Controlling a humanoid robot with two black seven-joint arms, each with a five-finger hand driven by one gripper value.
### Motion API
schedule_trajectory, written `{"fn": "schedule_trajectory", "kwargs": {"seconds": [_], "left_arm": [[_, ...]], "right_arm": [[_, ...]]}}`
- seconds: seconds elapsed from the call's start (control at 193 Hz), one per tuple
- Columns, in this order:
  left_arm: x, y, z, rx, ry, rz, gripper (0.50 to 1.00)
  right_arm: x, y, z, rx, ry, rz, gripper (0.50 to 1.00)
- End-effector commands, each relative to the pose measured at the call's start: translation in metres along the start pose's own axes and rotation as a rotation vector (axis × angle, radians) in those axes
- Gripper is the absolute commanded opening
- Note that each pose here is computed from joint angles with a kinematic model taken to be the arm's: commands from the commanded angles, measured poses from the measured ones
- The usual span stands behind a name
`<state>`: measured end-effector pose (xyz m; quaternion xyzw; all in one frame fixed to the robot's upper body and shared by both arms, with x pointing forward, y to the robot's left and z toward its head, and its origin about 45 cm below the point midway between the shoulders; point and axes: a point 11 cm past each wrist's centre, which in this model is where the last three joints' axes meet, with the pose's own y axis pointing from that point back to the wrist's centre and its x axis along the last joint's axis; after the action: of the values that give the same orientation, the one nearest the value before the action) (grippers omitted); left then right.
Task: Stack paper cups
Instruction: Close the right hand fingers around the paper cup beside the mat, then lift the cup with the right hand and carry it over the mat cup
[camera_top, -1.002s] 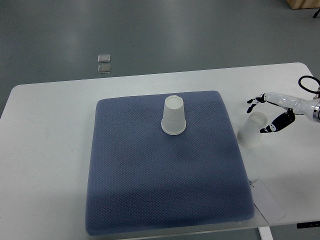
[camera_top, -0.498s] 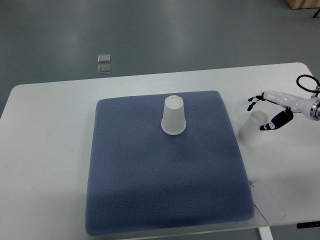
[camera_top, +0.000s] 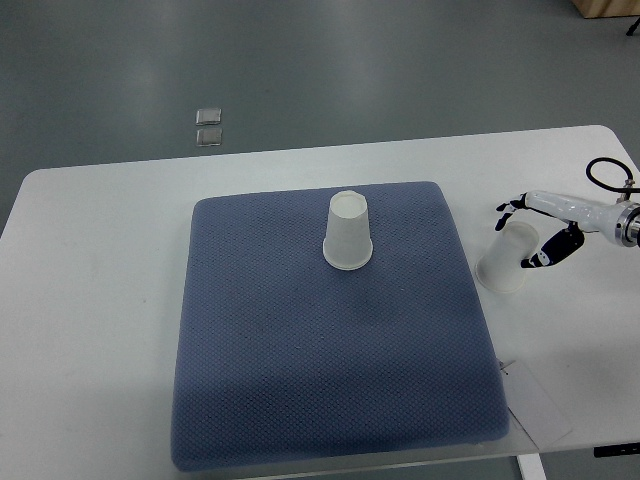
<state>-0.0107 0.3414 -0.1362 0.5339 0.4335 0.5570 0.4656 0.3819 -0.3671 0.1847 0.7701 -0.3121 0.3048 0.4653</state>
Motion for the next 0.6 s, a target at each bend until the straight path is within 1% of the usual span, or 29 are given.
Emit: {"fn": "schedule_trajectory", "kwargs": {"seconds": [0.0,0.156,0.213,0.244,0.275,0.28,0.306,0.311,0.317,0.322,0.327,0.332,0.337,0.343,0.348,0.353,0.363,0.379,0.384,0.389,0.395,0.4,0.405,0.41,0.415,0.42,0.426,0.431,0.597], "left_arm": [[0.0,0.0,0.0,0.0,0.0,0.0,1.0],[0.0,0.0,0.0,0.0,0.0,0.0,1.0],[0.0,0.0,0.0,0.0,0.0,0.0,1.0],[0.0,0.0,0.0,0.0,0.0,0.0,1.0],[0.0,0.0,0.0,0.0,0.0,0.0,1.0],[0.0,0.0,0.0,0.0,0.0,0.0,1.0],[0.0,0.0,0.0,0.0,0.0,0.0,1.0],[0.0,0.0,0.0,0.0,0.0,0.0,1.0],[0.0,0.0,0.0,0.0,0.0,0.0,1.0],[0.0,0.0,0.0,0.0,0.0,0.0,1.0],[0.0,0.0,0.0,0.0,0.0,0.0,1.0],[0.0,0.0,0.0,0.0,0.0,0.0,1.0],[0.0,0.0,0.0,0.0,0.0,0.0,1.0],[0.0,0.0,0.0,0.0,0.0,0.0,1.0],[0.0,0.0,0.0,0.0,0.0,0.0,1.0],[0.0,0.0,0.0,0.0,0.0,0.0,1.0],[0.0,0.0,0.0,0.0,0.0,0.0,1.0],[0.0,0.0,0.0,0.0,0.0,0.0,1.0],[0.0,0.0,0.0,0.0,0.0,0.0,1.0],[0.0,0.0,0.0,0.0,0.0,0.0,1.0],[0.0,0.0,0.0,0.0,0.0,0.0,1.0],[0.0,0.0,0.0,0.0,0.0,0.0,1.0],[0.0,0.0,0.0,0.0,0.0,0.0,1.0],[0.0,0.0,0.0,0.0,0.0,0.0,1.0],[0.0,0.0,0.0,0.0,0.0,0.0,1.0],[0.0,0.0,0.0,0.0,0.0,0.0,1.0],[0.0,0.0,0.0,0.0,0.0,0.0,1.0],[0.0,0.0,0.0,0.0,0.0,0.0,1.0],[0.0,0.0,0.0,0.0,0.0,0.0,1.0]], "right_arm": [[-0.001,-0.002,-0.002,0.003,-0.002,-0.002,0.866],[-0.005,-0.003,-0.001,0.002,-0.001,-0.014,0.809],[-0.007,-0.003,0.0,-0.001,0.001,-0.021,0.766],[-0.006,-0.003,0.0,-0.003,0.001,-0.02,0.756],[-0.006,-0.003,0.001,-0.004,0.001,-0.021,0.733],[-0.007,-0.003,0.0,-0.003,0.0,-0.021,0.723],[-0.006,-0.003,0.001,-0.007,0.001,-0.02,0.703],[-0.006,-0.003,0.001,-0.007,-0.001,-0.02,0.689],[-0.006,-0.003,0.001,-0.007,-0.001,-0.02,0.688],[-0.006,-0.003,0.002,-0.008,-0.001,-0.019,0.672],[-0.006,-0.003,0.002,-0.008,-0.001,-0.019,0.672],[-0.006,-0.003,0.002,-0.007,-0.001,-0.019,0.658],[-0.006,-0.003,0.002,-0.007,-0.001,-0.019,0.658],[-0.006,-0.003,0.002,-0.008,-0.001,-0.019,0.642],[-0.006,-0.003,0.002,-0.008,-0.001,-0.019,0.641],[-0.006,-0.003,0.002,-0.01,-0.001,-0.019,0.625],[-0.006,-0.003,0.002,-0.01,-0.001,-0.019,0.625],[-0.006,-0.003,0.002,-0.01,-0.001,-0.019,0.597],[-0.006,-0.003,0.002,-0.01,-0.001,-0.019,0.596],[-0.006,-0.003,0.002,-0.01,-0.001,-0.019,0.582],[-0.006,-0.003,0.002,-0.01,-0.001,-0.019,0.582],[-0.006,-0.003,0.002,-0.01,-0.001,-0.019,0.564],[-0.006,-0.003,0.002,-0.01,-0.001,-0.019,0.564],[-0.006,-0.002,0.003,-0.011,0.0,-0.018,0.544],[-0.006,-0.002,0.003,-0.011,0.0,-0.018,0.543],[-0.006,-0.002,0.003,-0.011,0.0,-0.018,0.521],[-0.006,-0.002,0.003,-0.011,0.0,-0.018,0.521],[-0.005,-0.002,0.003,-0.013,0.0,-0.018,0.5],[0.008,0.002,0.005,-0.015,0.004,0.017,0.5]]}}
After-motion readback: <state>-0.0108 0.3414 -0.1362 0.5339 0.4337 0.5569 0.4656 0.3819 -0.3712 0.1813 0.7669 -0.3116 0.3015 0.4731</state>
